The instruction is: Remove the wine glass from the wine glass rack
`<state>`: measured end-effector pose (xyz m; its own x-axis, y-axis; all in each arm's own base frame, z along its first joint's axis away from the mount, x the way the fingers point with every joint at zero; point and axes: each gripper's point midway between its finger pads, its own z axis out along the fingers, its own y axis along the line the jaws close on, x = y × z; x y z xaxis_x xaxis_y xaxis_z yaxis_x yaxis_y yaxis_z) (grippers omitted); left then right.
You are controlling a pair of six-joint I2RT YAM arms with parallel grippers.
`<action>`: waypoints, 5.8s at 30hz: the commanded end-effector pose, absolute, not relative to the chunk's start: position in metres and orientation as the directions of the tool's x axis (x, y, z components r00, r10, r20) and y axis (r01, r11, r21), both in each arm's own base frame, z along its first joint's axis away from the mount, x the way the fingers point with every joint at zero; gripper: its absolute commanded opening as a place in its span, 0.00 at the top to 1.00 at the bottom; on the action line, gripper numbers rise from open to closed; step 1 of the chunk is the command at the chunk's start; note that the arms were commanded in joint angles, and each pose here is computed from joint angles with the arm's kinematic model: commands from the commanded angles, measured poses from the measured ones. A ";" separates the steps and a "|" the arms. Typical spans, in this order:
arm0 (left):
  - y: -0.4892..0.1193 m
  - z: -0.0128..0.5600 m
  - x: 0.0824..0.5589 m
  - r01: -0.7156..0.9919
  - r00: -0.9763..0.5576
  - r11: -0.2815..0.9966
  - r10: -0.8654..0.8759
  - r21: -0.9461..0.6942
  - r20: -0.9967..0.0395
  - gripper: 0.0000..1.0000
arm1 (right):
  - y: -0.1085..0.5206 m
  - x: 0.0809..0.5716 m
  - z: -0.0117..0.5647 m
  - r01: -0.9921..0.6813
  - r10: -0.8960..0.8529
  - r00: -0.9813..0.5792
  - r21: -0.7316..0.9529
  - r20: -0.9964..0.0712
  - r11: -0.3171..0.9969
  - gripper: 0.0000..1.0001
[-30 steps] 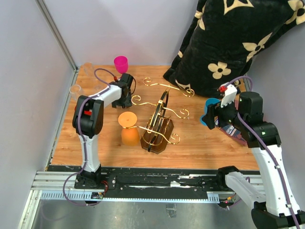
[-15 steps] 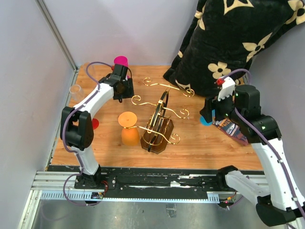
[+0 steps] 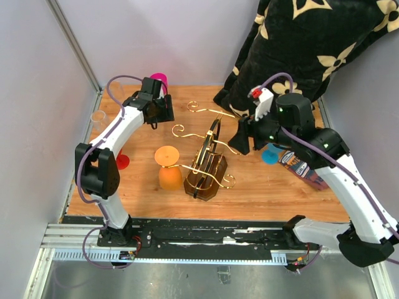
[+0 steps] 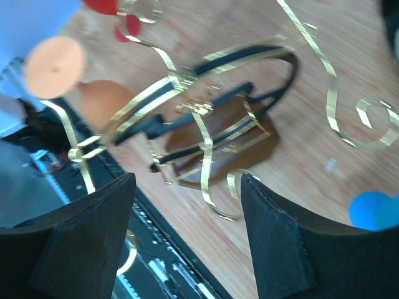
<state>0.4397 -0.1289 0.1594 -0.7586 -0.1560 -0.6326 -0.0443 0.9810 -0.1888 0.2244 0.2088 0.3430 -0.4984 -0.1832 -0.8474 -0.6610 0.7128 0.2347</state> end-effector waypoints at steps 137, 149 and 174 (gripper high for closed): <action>-0.095 0.267 0.404 0.012 -0.592 0.959 -0.222 -0.283 -0.774 0.27 | 0.415 0.146 0.317 -0.578 -0.313 -0.805 0.783 -0.504 0.228 0.99; -0.097 0.269 0.404 0.014 -0.589 0.954 -0.233 -0.298 -0.774 0.27 | 0.364 0.168 0.313 -0.558 -0.224 -0.830 0.766 -0.511 0.319 0.99; -0.066 0.285 0.403 -0.052 -0.550 0.954 -0.274 -0.295 -0.789 0.26 | 0.421 0.088 0.395 -0.808 -0.399 -0.544 0.589 -0.738 0.011 0.99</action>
<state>0.4076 -0.0727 0.2623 -0.5924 -0.2563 -0.7638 -0.0594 0.9594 -0.2758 0.1342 0.4420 0.3839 -0.6904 -0.3226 -0.6475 -0.6936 0.0409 0.7192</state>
